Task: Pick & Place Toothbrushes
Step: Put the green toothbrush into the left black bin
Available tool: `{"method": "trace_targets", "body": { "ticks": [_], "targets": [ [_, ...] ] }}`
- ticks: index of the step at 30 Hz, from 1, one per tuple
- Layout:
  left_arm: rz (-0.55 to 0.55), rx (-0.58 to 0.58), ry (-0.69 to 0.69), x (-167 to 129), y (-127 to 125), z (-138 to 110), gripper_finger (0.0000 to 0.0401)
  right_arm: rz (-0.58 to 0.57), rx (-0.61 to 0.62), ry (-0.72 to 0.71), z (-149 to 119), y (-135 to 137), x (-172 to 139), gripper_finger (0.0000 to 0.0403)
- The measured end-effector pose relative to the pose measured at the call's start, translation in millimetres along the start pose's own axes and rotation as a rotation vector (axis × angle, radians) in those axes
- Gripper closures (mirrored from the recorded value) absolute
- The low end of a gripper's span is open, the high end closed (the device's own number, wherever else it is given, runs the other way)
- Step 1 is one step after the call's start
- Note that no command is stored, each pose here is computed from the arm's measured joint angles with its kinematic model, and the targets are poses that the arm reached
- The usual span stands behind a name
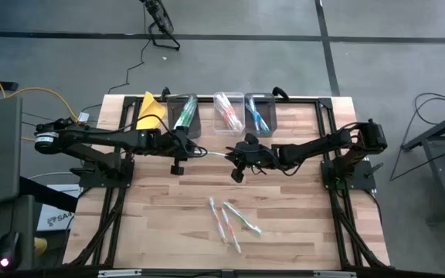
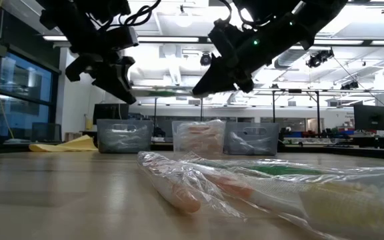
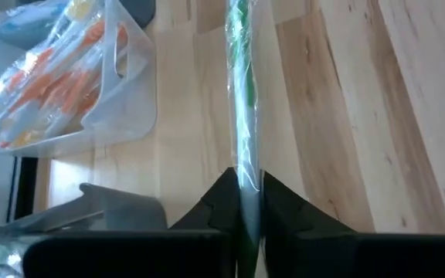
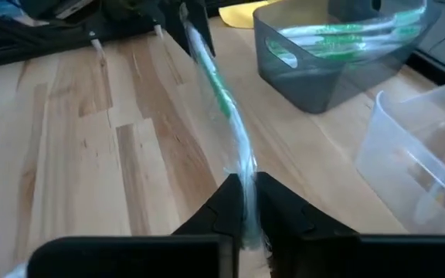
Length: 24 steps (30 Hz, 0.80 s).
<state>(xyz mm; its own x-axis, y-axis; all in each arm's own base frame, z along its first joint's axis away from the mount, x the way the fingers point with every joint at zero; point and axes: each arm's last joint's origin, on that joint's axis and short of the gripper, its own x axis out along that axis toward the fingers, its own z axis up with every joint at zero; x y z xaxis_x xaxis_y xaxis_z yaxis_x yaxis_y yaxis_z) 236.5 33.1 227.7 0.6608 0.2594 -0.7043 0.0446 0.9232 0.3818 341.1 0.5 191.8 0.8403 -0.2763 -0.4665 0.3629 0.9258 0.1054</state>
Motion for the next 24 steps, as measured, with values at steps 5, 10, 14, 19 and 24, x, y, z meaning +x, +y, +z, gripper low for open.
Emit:
{"method": "trace_targets", "body": {
  "ticks": [5,10,14,19,24],
  "targets": [
    [-0.007,-0.039,0.024,-0.2,-0.8,-2.1,0.0384,-0.002,-0.016,-0.013,1.6,-0.4,-0.2,0.0327],
    [0.023,-0.079,0.072,-0.4,-0.7,-5.8,0.0384,0.036,-0.009,-0.031,11.0,0.1,-11.7,0.0238],
    [0.150,-0.151,0.133,-2.0,2.4,-9.7,0.0384,0.028,-0.002,-0.045,22.1,-2.4,-28.7,0.0175],
    [0.271,-0.358,0.148,-7.8,16.2,-16.3,0.0384,-0.028,0.000,-0.087,35.1,-5.3,-51.7,0.0138],
    [0.437,-0.662,0.218,-10.4,38.9,-35.4,0.0384,-0.075,-0.008,-0.104,38.2,-5.7,-60.6,0.0133]
  ]
}}
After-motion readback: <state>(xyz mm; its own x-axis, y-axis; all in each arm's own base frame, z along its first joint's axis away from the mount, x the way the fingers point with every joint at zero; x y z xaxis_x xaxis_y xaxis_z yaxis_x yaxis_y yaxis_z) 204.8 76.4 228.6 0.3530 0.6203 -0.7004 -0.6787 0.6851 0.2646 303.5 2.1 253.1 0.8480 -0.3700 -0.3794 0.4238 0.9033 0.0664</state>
